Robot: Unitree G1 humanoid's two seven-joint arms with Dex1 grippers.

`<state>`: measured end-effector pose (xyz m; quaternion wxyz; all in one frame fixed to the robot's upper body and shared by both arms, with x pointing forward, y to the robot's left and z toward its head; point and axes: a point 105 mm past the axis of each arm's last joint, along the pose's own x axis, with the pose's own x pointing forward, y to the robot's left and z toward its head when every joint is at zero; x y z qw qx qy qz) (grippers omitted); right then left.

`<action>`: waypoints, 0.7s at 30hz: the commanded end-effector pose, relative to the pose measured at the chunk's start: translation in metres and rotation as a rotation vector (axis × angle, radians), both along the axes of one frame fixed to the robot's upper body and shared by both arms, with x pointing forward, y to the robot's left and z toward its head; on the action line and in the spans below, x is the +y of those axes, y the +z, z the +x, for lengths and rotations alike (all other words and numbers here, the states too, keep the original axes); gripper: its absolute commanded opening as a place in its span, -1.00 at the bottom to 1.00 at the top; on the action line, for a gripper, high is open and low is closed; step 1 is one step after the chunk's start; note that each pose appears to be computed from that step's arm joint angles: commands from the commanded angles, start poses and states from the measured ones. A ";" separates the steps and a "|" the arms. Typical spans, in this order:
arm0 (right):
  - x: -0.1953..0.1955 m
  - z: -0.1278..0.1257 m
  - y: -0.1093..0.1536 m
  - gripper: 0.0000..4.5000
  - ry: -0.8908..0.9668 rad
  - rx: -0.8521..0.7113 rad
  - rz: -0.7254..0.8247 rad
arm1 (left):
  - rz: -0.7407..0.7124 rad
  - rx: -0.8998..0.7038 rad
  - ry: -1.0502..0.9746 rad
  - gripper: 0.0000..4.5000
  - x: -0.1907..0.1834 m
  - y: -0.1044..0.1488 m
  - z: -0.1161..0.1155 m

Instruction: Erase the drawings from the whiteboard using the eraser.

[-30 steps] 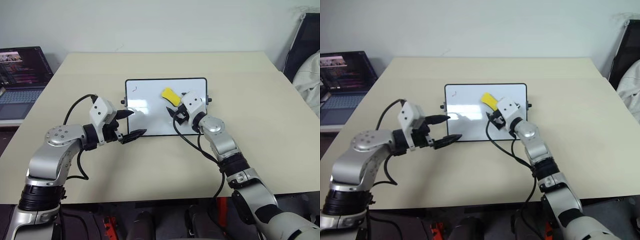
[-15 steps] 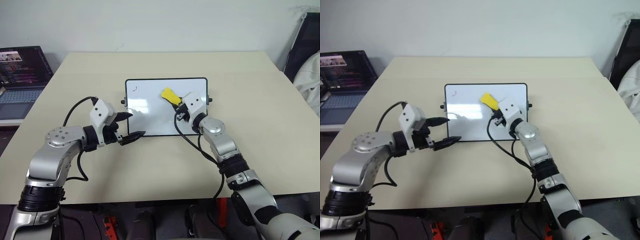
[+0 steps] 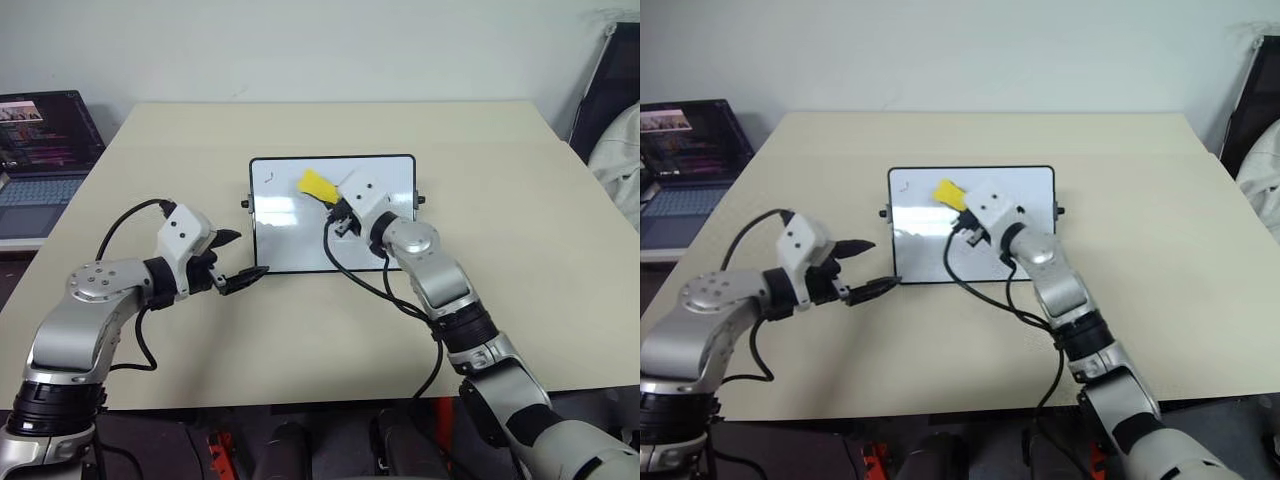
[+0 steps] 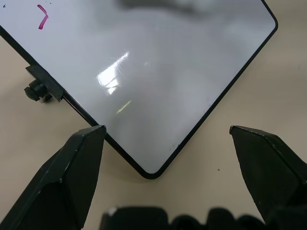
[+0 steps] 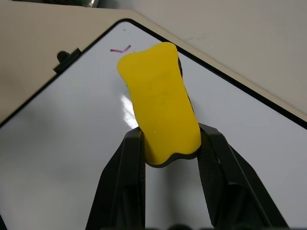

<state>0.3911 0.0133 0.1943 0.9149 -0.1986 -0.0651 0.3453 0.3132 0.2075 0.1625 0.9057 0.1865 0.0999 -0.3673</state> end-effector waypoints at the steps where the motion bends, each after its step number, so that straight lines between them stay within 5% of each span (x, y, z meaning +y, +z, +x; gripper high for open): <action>1: 0.014 -0.005 0.033 -0.49 0.062 -0.063 0.045 | 0.023 -0.071 -0.002 1.00 0.000 0.017 0.001; 7: 0.035 -0.006 0.048 -0.50 0.154 -0.044 0.015 | 0.027 -0.074 -0.003 1.00 0.000 0.016 0.003; 11: 0.054 0.001 0.043 -0.50 0.245 -0.054 -0.172 | 0.048 -0.074 -0.007 1.00 0.001 0.013 0.005; 21: 0.065 0.030 0.041 -0.50 0.205 -0.045 -0.329 | 0.052 -0.083 -0.023 1.00 -0.002 0.012 0.010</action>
